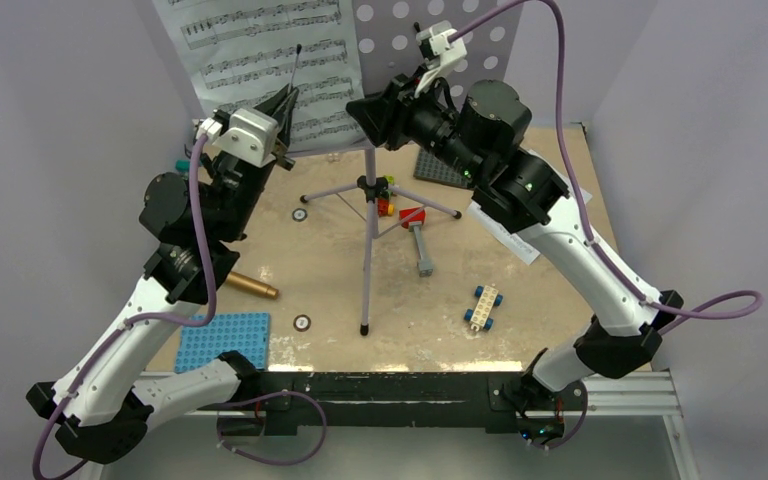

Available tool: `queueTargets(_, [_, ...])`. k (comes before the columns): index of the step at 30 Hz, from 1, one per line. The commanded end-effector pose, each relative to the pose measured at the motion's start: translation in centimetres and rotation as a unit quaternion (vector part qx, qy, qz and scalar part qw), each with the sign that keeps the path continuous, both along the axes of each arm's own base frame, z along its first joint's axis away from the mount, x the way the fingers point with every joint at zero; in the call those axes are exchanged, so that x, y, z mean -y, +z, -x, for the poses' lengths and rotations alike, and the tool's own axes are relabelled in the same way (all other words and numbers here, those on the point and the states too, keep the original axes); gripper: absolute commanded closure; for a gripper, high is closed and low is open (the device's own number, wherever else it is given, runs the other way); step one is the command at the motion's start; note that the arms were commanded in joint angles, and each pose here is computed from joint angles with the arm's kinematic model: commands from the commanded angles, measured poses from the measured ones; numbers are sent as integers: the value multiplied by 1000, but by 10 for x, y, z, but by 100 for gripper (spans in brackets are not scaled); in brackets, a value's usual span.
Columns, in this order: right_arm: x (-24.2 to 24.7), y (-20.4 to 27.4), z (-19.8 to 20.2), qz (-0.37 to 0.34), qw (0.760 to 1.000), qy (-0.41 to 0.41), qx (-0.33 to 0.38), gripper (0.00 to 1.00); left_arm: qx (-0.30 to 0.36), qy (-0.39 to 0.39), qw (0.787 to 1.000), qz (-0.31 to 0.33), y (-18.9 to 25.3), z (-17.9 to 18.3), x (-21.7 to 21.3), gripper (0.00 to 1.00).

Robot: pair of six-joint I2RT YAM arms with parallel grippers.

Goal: Pack up the instrument practice props

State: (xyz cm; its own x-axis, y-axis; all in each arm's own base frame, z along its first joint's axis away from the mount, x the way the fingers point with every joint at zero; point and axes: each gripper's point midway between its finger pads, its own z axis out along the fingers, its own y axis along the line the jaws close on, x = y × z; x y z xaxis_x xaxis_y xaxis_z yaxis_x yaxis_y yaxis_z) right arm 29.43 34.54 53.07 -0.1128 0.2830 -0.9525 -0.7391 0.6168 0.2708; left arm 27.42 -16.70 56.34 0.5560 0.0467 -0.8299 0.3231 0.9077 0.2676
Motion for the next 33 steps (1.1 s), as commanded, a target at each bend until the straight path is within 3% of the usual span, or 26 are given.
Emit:
queueTargets(1, [1, 16, 4, -23, 1000, 10, 13, 70, 20, -6, 1000, 3, 8, 9, -3, 100])
queueTargets(4, [1, 16, 5, -25, 1000, 13, 12, 80, 20, -6, 1000, 3, 7, 10, -3, 100])
queueTargets(8, [4, 16, 7, -26, 1000, 12, 11, 100, 19, -5, 1000, 3, 7, 9, -4, 100])
queueTargets(18, [31, 25, 27, -40, 999, 3, 23, 100, 23, 3, 1000, 14, 10, 11, -10, 100])
queueTargets(33, [119, 29, 84, -55, 996, -43, 58, 100, 26, 25, 999, 26, 9, 8, -17, 96])
